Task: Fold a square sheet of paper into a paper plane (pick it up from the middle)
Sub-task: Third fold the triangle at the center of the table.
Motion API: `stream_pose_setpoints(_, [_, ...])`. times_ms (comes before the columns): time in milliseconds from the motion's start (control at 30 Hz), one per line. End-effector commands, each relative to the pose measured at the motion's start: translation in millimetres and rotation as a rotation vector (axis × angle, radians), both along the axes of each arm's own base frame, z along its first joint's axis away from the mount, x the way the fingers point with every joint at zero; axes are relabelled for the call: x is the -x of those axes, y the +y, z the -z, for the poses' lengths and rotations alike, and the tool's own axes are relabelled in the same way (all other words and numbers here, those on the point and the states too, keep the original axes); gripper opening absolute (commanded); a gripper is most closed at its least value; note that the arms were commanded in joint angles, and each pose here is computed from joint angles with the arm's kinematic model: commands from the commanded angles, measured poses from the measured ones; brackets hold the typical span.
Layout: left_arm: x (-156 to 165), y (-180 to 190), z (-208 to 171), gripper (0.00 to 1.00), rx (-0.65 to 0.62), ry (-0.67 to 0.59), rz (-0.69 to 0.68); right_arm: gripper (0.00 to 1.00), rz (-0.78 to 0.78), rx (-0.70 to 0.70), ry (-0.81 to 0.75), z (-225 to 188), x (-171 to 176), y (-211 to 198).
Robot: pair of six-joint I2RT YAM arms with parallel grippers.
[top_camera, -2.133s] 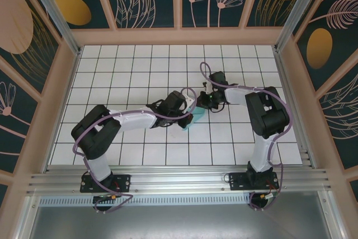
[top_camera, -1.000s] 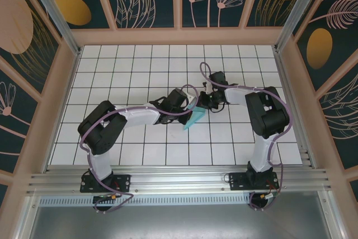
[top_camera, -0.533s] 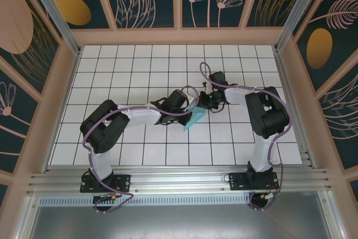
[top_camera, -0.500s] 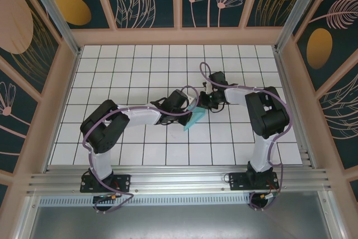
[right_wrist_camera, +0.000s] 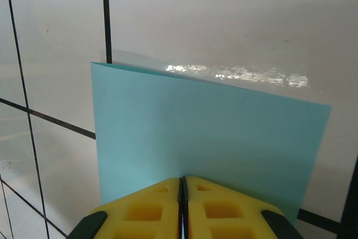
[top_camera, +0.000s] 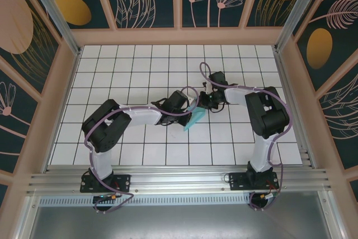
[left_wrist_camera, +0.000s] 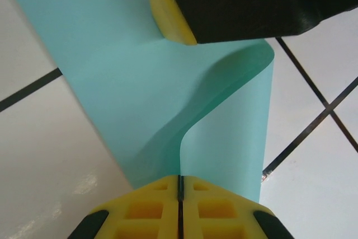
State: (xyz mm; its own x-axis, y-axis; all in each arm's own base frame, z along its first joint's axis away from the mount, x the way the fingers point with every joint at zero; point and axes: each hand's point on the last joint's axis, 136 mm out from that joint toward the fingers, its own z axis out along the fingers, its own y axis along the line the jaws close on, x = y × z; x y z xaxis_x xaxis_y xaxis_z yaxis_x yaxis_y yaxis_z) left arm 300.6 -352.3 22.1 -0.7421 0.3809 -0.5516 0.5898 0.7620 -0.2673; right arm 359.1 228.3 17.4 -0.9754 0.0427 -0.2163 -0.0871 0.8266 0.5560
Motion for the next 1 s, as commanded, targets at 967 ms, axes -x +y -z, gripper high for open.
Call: stream_pose_setpoints(967, [11,11,24,0.11,-0.037,0.064,-0.004,0.1,0.131,-0.256,-0.047,-69,34,-11])
